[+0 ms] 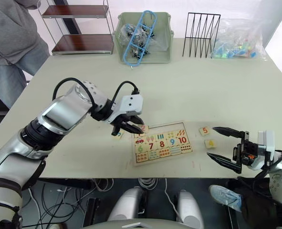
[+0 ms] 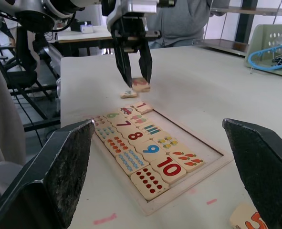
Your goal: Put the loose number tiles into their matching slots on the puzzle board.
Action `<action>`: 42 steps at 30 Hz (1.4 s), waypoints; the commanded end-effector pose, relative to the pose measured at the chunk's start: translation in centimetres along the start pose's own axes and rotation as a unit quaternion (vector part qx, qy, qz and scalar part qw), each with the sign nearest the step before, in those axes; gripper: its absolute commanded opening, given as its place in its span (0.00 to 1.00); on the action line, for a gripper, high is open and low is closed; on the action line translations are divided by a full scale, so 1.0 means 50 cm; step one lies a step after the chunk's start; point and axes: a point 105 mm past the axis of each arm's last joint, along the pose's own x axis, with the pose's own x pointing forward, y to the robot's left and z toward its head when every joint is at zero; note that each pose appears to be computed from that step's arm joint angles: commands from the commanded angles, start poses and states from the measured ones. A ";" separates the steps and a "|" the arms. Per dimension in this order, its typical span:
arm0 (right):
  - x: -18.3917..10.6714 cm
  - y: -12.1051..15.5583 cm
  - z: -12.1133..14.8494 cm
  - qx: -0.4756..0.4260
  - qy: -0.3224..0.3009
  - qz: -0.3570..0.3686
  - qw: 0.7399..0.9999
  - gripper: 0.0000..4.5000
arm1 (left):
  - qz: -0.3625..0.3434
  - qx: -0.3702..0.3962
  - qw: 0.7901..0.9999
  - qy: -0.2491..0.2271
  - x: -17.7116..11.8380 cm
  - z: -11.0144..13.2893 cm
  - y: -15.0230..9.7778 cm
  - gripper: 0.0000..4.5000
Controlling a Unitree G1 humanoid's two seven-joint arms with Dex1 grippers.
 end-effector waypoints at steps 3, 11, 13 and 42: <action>-0.002 0.001 0.026 -0.034 -0.006 -0.007 0.999 1.00 | 0.012 -0.009 1.000 0.027 0.007 0.014 0.014 0.20; -0.015 0.005 0.027 -0.036 -0.001 -0.024 0.999 1.00 | 0.031 -0.027 0.998 0.036 0.028 0.021 0.034 0.20; -0.019 0.004 0.026 -0.037 0.000 -0.028 0.999 1.00 | 0.033 -0.028 0.998 0.038 0.030 0.020 0.035 0.20; -0.032 0.003 0.031 -0.046 0.013 -0.061 0.997 1.00 | 0.032 -0.024 0.998 0.049 0.061 0.022 0.040 0.20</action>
